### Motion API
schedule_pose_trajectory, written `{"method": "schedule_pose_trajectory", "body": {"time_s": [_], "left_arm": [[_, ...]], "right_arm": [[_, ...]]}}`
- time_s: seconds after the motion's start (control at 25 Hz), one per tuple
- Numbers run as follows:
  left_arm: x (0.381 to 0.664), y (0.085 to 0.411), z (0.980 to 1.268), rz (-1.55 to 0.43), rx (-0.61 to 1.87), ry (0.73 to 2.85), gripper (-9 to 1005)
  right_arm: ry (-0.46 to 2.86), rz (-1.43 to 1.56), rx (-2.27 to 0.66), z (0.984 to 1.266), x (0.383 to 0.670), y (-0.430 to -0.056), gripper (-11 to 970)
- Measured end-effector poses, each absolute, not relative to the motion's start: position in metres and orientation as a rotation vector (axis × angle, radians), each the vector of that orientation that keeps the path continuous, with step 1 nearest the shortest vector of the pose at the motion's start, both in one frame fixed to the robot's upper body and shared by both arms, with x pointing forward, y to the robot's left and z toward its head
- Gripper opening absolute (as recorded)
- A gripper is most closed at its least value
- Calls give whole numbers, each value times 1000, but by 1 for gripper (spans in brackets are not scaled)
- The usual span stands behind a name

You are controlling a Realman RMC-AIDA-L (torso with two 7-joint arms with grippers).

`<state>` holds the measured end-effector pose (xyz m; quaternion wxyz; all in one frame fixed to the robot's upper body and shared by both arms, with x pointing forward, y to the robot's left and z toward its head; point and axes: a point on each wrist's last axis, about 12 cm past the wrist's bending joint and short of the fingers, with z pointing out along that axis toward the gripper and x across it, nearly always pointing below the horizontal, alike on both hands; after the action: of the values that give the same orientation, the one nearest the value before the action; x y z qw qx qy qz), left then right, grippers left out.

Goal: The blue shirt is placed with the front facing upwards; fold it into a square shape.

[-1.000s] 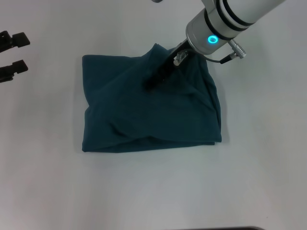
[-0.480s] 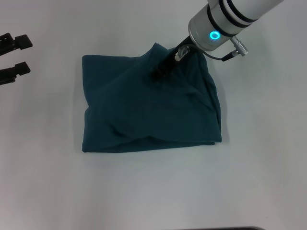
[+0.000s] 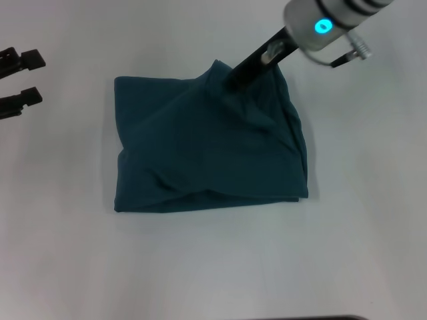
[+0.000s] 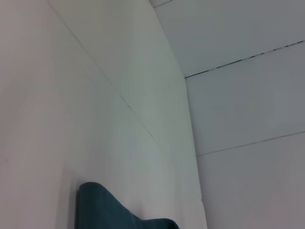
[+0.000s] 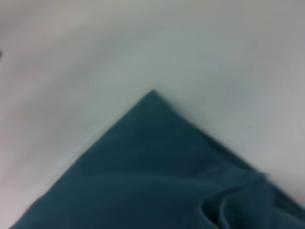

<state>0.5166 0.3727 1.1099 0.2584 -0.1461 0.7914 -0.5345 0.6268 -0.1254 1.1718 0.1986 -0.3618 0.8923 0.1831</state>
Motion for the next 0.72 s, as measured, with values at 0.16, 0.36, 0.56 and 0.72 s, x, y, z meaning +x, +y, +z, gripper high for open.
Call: {"method": "schedule_pose_trajectory", "body": {"time_s": [0.16, 0.36, 0.56, 0.72], "left_arm": [[516, 373, 1109, -1448, -399, 2146, 887], [515, 372, 1109, -1450, -403, 2144, 887], [517, 371, 1109, -1454, -397, 2146, 887], [515, 371, 1108, -1456, -399, 2151, 886]], "right_arm": [[2512, 453, -902, 1183, 631, -155, 22], [2548, 418, -799, 1180, 635, -181, 24], [2539, 371, -773, 1177, 639, -185, 27], [2531, 339, -744, 1170, 643, -185, 28]]}}
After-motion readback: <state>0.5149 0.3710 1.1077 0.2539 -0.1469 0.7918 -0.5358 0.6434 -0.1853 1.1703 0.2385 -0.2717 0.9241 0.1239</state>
